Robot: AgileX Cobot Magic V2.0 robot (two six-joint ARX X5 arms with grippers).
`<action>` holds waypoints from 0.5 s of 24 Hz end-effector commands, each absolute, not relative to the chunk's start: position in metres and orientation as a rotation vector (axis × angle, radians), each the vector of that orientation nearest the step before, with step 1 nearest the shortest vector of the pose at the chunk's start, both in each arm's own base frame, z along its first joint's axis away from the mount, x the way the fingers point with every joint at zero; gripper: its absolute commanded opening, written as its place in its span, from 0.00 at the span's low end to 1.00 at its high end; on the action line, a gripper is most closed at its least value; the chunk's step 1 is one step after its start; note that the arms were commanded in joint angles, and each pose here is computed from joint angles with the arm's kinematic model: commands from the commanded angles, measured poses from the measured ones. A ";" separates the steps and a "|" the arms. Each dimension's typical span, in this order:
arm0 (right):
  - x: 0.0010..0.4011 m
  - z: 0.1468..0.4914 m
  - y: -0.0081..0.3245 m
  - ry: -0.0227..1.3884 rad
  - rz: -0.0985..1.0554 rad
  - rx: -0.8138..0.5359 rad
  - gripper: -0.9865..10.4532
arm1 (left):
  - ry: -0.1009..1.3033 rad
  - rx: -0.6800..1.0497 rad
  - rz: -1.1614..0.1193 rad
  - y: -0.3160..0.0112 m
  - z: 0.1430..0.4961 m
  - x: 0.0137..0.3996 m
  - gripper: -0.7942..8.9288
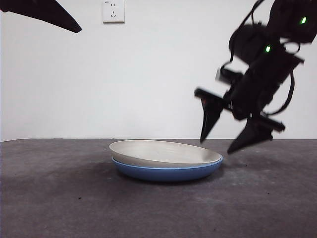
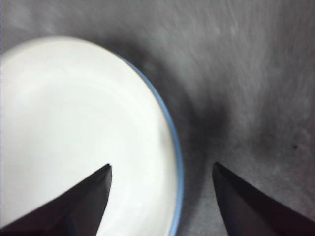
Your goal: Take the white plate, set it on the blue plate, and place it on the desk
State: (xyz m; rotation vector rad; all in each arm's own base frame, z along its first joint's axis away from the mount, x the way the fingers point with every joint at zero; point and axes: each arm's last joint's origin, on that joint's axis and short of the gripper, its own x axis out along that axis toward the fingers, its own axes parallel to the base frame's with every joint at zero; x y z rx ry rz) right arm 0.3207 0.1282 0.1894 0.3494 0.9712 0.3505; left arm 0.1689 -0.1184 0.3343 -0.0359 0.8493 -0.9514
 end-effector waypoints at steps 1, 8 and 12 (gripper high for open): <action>0.316 0.217 0.128 0.892 0.380 0.312 0.37 | 0.834 -0.026 -0.969 -0.120 0.337 0.169 0.46; 0.274 0.275 0.114 0.801 0.461 0.203 0.37 | 0.834 -0.025 -0.969 -0.120 0.337 0.169 0.46; 0.242 0.303 0.103 0.770 0.540 0.170 0.37 | 0.833 -0.025 -0.969 -0.120 0.337 0.169 0.46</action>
